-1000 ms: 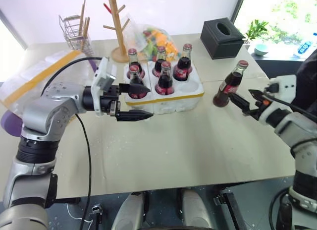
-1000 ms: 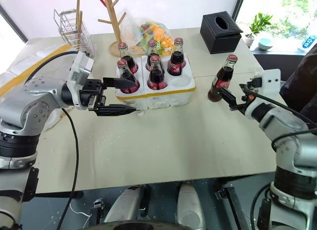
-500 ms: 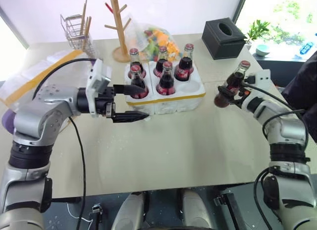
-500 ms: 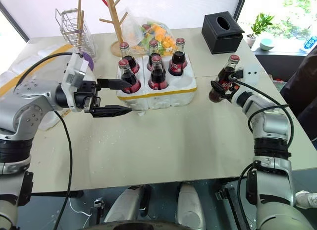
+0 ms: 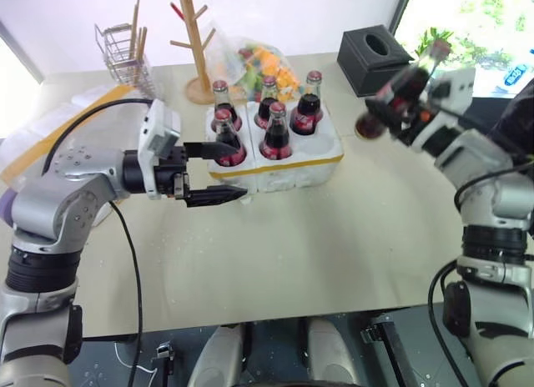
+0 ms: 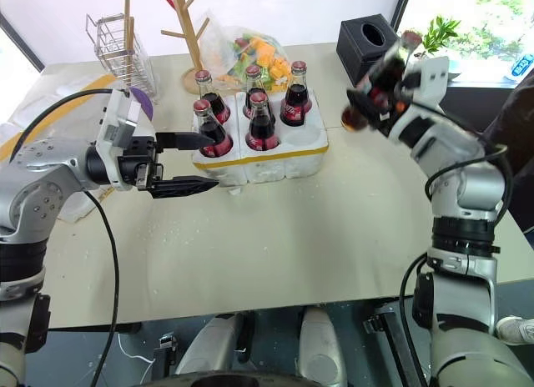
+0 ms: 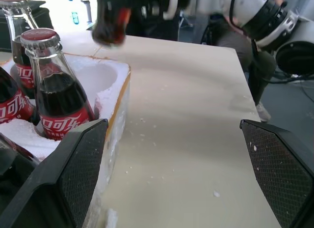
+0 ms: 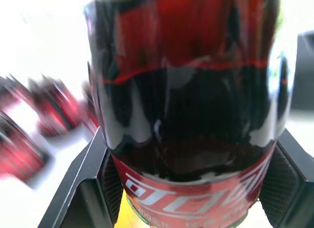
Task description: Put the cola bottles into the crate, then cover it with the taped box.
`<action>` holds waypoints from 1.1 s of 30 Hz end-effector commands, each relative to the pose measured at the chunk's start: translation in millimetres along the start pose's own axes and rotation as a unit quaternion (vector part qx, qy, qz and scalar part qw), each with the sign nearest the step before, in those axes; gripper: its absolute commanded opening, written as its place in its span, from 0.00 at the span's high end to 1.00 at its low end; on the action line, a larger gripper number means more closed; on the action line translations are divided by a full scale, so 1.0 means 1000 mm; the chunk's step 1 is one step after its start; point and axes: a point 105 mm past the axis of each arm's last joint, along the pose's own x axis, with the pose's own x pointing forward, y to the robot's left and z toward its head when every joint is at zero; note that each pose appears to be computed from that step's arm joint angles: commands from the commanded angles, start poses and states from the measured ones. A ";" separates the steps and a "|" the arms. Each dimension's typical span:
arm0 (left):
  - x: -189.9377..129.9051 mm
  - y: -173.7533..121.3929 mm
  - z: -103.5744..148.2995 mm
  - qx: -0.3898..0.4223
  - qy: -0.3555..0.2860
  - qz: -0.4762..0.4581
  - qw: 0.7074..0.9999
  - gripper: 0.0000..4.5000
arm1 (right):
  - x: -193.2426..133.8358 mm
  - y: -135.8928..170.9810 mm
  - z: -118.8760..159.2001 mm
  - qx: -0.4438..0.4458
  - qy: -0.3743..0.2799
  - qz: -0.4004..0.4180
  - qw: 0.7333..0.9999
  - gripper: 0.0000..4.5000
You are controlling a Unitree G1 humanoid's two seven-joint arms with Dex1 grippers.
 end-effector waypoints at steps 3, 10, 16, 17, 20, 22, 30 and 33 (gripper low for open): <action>-0.003 0.000 0.012 0.025 -0.014 0.005 1.000 0.00 | 0.019 0.053 0.017 -0.013 -0.025 0.101 0.994 0.37; -0.005 0.000 0.012 0.028 -0.015 0.010 0.999 0.00 | 0.034 0.052 -0.023 -0.030 0.041 0.075 0.996 0.37; -0.009 0.001 0.011 0.029 -0.012 0.020 0.999 0.00 | 0.032 0.040 -0.040 -0.055 0.078 0.057 0.994 0.37; -0.009 0.001 0.011 0.029 -0.012 0.021 0.999 0.00 | 0.031 0.041 -0.043 -0.051 0.084 0.060 0.993 0.37; -0.010 0.001 0.010 0.029 -0.012 0.024 0.999 0.00 | 0.027 0.042 -0.051 -0.030 0.100 0.070 0.992 0.37; -0.010 0.002 0.010 0.030 -0.012 0.025 0.999 0.00 | 0.027 0.043 -0.064 -0.016 0.119 0.069 0.990 0.37; -0.010 0.006 0.008 0.032 -0.012 0.029 0.999 0.00 | 0.028 0.044 -0.110 -0.012 0.173 0.032 0.984 0.01; -0.014 0.006 0.009 0.033 -0.007 0.035 0.999 0.00 | 0.023 0.043 -0.097 -0.020 0.161 0.037 0.986 0.01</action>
